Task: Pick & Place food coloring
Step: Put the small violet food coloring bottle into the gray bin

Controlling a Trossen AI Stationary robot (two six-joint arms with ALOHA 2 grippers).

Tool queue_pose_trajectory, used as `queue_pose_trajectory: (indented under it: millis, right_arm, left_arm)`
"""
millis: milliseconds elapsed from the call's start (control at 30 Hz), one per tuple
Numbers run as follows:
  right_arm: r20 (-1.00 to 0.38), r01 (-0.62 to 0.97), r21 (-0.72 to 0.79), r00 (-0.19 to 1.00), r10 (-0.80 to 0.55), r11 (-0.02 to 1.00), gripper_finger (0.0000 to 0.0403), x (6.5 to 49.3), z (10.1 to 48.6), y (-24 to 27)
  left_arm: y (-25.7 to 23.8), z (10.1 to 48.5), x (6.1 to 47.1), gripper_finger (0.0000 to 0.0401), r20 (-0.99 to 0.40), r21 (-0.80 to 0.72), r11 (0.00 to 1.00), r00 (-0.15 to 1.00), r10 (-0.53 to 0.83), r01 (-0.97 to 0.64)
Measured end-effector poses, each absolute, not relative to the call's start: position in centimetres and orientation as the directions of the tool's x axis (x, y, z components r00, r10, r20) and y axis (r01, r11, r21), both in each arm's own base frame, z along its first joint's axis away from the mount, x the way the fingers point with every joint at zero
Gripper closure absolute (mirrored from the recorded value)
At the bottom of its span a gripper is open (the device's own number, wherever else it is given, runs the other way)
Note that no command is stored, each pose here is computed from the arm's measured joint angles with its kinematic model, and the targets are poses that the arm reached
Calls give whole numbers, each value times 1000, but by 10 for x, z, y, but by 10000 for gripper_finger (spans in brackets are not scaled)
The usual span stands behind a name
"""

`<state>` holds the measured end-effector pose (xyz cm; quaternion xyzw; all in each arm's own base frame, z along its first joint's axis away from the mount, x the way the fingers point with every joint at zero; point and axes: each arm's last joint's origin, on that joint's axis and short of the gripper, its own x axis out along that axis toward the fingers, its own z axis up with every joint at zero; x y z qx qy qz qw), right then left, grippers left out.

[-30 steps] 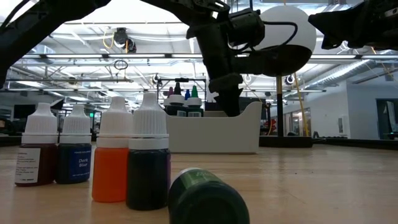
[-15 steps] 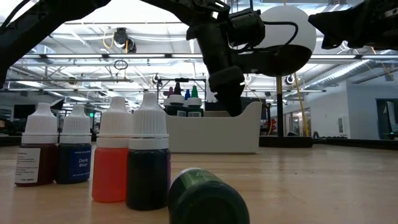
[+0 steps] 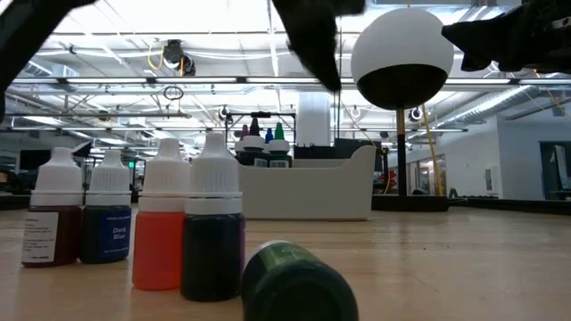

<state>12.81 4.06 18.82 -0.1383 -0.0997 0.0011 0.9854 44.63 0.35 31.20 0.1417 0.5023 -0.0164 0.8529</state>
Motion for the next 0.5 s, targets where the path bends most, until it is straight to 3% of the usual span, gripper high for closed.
queue_pose_trajectory:
  millis: [133,300,400,500]
  right_arm:
    - [196,26,-273,980,29,962,403,128,188,41]
    - [176,39,-284,984,12,958,403,129,186,40]
    - [173,48,-284,985,2,958,403,129,186,40]
    - [173,47,-284,985,3,958,403,129,186,40]
  left_arm:
    - [-14,378,389,258,-863,205,966,495,103,156]
    - [-30,433,303,258,-826,194,978,552,118,81]
    - [-38,451,252,263,-729,191,981,674,119,34]
    - [-41,441,212,277,-613,93,996,787,70,-17]
